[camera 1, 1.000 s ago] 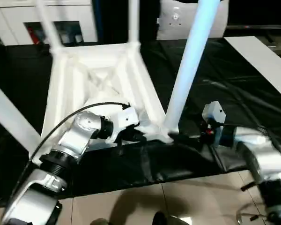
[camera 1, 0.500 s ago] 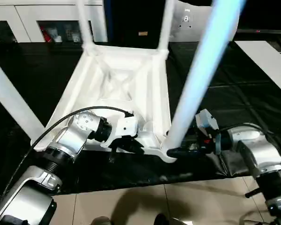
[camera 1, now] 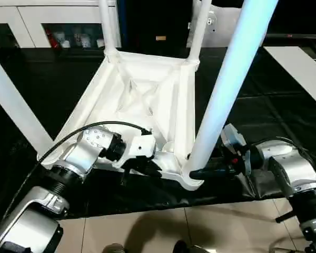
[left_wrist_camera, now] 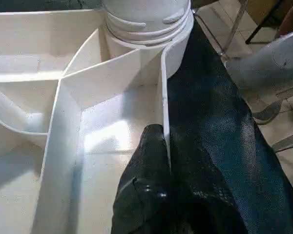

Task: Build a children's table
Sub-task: Rotate leg to tighten

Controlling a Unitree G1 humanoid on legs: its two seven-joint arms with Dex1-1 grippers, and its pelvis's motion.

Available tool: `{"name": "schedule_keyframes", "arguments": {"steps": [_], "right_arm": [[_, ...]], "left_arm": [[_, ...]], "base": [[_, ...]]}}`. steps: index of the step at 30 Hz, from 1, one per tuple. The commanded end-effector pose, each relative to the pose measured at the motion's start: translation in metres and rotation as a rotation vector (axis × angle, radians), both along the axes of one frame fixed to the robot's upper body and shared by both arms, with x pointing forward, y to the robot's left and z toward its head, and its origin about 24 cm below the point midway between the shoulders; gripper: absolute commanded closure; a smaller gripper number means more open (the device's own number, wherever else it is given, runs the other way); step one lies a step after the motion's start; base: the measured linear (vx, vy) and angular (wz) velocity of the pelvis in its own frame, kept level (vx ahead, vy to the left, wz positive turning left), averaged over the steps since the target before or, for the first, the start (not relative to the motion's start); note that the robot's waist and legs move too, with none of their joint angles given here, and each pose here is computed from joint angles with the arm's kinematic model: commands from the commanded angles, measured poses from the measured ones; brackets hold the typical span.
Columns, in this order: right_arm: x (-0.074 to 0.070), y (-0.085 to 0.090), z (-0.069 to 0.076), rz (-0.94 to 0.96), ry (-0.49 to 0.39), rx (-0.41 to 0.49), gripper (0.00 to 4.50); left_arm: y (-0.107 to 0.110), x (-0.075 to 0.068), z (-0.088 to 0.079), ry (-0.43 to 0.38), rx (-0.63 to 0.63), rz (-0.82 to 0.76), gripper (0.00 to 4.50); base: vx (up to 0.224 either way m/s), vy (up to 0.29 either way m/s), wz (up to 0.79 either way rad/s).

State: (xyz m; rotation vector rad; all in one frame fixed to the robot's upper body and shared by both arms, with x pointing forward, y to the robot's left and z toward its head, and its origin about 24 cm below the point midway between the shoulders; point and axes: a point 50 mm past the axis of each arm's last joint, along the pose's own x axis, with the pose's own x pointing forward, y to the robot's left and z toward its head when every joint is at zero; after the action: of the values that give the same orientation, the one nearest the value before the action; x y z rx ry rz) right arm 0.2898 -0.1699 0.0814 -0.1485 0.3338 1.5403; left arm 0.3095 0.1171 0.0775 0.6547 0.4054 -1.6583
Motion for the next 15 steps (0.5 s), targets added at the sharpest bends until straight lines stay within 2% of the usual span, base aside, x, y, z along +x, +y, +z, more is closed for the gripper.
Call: {"name": "schedule_keyframes", "arguments": {"steps": [1,5,7,11,13,15], "right_arm": [[-0.006,0.004,-0.004,0.076,0.058,0.01,2.46],[-0.011,0.01,-0.004,0.041,0.08,0.06,2.46],[-0.011,0.014,-0.006,-0.021,0.056,0.069,2.46],[-0.006,0.029,-0.014,-0.251,0.033,0.049,2.46],[0.0,0.041,-0.018,-0.393,0.042,0.076,2.46],[0.002,0.047,-0.018,-0.455,0.059,0.096,2.48]], "left_arm": [[-0.004,-0.004,-0.005,0.021,0.048,-0.05,4.5],[-0.003,-0.001,-0.005,0.037,0.03,0.03,4.5],[-0.005,0.001,-0.003,0.057,-0.002,0.101,4.5],[-0.012,0.002,0.0,0.072,-0.058,0.229,4.5],[-0.02,0.003,0.004,0.069,-0.101,0.302,4.5],[-0.024,0.004,0.005,0.07,-0.118,0.336,4.5]], "base": [[0.0,0.0,0.0],[0.0,0.0,0.0],[0.0,0.0,0.0],[0.0,0.0,0.0],[0.0,0.0,0.0],[0.0,0.0,0.0]]}}
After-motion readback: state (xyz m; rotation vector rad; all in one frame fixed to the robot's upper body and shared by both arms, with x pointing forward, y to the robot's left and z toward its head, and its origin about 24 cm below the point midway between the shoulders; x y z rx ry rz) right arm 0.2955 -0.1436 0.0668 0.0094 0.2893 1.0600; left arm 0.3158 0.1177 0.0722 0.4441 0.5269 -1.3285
